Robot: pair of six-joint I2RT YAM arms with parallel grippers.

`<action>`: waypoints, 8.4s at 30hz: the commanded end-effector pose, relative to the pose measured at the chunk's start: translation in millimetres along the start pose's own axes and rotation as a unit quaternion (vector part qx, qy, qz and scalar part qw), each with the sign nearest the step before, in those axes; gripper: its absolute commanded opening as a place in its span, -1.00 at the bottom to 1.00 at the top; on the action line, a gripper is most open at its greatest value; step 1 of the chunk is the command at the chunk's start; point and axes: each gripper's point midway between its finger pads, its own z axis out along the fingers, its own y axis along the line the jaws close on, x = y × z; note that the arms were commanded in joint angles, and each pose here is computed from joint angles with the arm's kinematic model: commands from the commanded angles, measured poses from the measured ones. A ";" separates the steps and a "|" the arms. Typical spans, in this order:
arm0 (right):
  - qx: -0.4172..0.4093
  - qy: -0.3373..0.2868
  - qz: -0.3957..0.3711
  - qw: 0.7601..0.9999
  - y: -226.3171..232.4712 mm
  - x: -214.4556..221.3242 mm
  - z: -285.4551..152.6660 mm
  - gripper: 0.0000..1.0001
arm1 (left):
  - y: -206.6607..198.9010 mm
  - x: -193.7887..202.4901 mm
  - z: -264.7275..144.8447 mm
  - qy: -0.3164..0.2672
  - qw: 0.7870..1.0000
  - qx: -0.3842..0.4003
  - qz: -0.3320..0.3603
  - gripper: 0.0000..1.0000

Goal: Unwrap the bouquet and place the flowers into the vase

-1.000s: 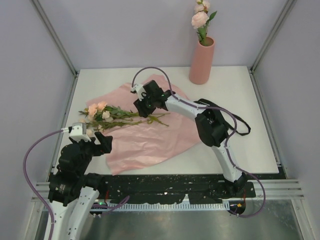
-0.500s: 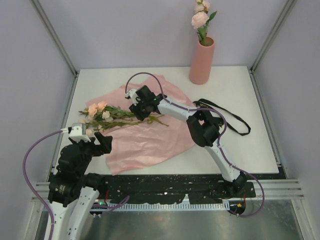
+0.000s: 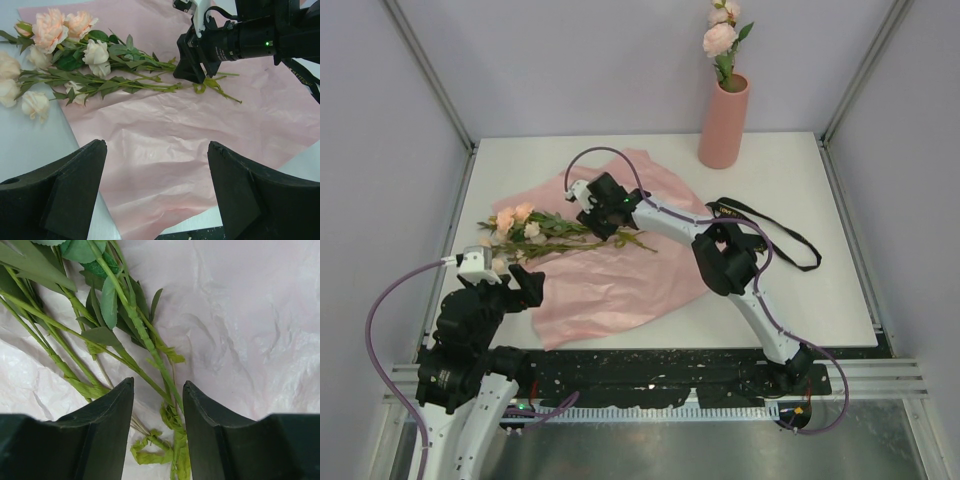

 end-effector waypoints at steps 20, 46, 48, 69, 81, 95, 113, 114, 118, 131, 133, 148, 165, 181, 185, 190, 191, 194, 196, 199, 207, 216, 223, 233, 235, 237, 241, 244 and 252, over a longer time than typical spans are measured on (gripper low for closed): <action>0.012 0.018 -0.013 1.000 -0.9 -6.4 0.1 -0.14 | 1.1 -9.7 -2.0 -0.019 1.000 -0.005 -0.001 0.73; 0.022 -0.124 -0.068 0.990 10.6 -81.2 -51.0 -0.72 | 1.1 -6.7 0.6 -0.010 1.000 -0.006 -0.001 0.73; 0.021 -0.125 -0.069 0.990 10.9 -81.3 -51.6 -0.71 | 0.6 -7.1 0.3 -0.010 1.000 -0.005 0.000 0.73; 0.047 -0.070 -0.108 0.991 -16.3 -16.5 -49.9 -0.33 | 1.6 -7.2 0.1 -0.011 1.000 -0.007 0.001 0.73; -0.069 -0.128 -0.126 0.981 -14.9 -15.7 -77.2 -0.42 | 2.2 -6.9 0.8 -0.009 1.000 -0.010 0.001 0.73; -0.065 -0.076 -0.132 0.986 -27.7 15.3 -51.1 -0.35 | 2.6 -6.4 1.0 -0.008 1.000 -0.011 0.000 0.73; -0.042 -0.007 -0.138 0.990 -39.9 35.0 -36.4 -0.34 | 2.7 -5.0 2.7 -0.003 1.000 -0.012 0.000 0.73; -0.043 -0.001 -0.137 0.990 -39.0 38.5 -33.8 -0.35 | 3.0 -4.9 2.9 -0.002 1.000 -0.013 0.000 0.73; -0.035 0.017 -0.141 0.989 -39.1 41.3 -27.1 -0.35 | 3.2 -5.0 2.9 -0.002 1.000 -0.014 -0.001 0.73; -0.027 -0.037 -0.164 0.985 -39.2 4.5 -59.6 -0.88 | 3.7 -5.2 3.0 -0.003 1.000 -0.015 -0.001 0.73; -0.018 -0.057 -0.169 0.984 -39.7 -6.6 -73.0 -0.89 | 4.3 -5.2 2.7 -0.003 1.000 -0.017 -0.001 0.73; 0.047 -0.229 -0.189 0.954 -38.2 -65.4 -167.5 -0.89 | 4.5 -6.3 2.1 -0.007 1.000 -0.017 -0.001 0.73; -0.006 -0.335 -0.030 0.942 50.0 2.6 -227.6 -0.89 | -80.0 17.2 78.4 0.101 0.953 0.135 -0.253 0.72; 0.018 -0.082 0.180 0.980 49.5 53.1 -141.6 -0.05 | -43.7 28.0 51.2 0.075 0.980 0.071 -0.168 0.73; -0.005 -0.050 0.192 0.980 57.1 50.9 -124.2 0.14 | -40.5 15.6 33.8 0.061 0.989 0.073 -0.115 0.73; 0.000 -0.024 0.201 0.979 57.8 55.6 -101.2 0.09 | -30.3 12.9 16.2 0.068 0.994 0.053 -0.064 0.75; 0.007 -0.018 0.200 0.980 56.3 58.3 -95.3 0.08 | -28.4 13.3 14.8 0.068 0.995 0.051 -0.059 0.75; 0.013 -0.014 0.198 0.980 53.5 58.7 -85.0 -0.03 | -23.8 16.0 14.4 0.062 0.996 0.046 -0.044 0.78; 0.015 -0.012 0.199 0.980 52.3 58.4 -78.0 -0.07 | -23.6 16.7 14.9 0.060 0.996 0.047 -0.044 0.79; 0.021 -0.011 0.199 0.980 49.9 57.9 -71.3 -0.16 | -24.8 17.2 13.8 0.066 0.996 0.049 -0.042 0.79; 0.035 -0.092 0.176 0.980 42.4 16.0 -125.5 -0.89 | -25.9 1.1 2.7 0.050 0.997 0.055 -0.006 0.80; 0.096 -0.297 0.110 0.944 -3.2 -68.8 -260.7 -0.89 | -21.3 1.3 8.1 0.039 0.997 0.055 0.034 0.81; 0.139 -0.529 0.076 0.834 -90.8 -130.2 -376.7 -0.89 | -14.7 2.2 5.9 0.026 0.998 0.042 0.034 0.80; 0.226 -0.686 -0.090 0.686 -182.2 -182.6 -458.3 -0.89 | -13.0 3.1 6.7 0.028 0.998 0.037 0.033 0.80; 0.222 -0.713 -0.084 0.659 -205.6 -183.8 -470.0 -0.89 | -12.7 3.6 7.5 0.030 0.998 0.036 0.032 0.79; 0.236 -0.734 -0.115 0.626 -223.5 -181.8 -480.2 -0.90 | -12.2 4.2 7.9 0.032 0.998 0.034 0.032 0.79; 0.231 -0.752 -0.128 0.604 -266.2 -187.8 -486.7 -0.89 | -11.2 6.2 10.0 0.038 0.998 0.030 0.032 0.80; 0.254 -0.734 -0.122 0.618 -302.9 -184.5 -464.4 -0.89 | -11.1 7.8 11.1 0.045 0.998 0.029 0.032 0.79; 0.308 -0.711 -0.121 0.621 -374.5 -175.5 -443.9 -0.89 | -5.1 8.7 14.4 0.050 0.998 0.011 0.031 0.80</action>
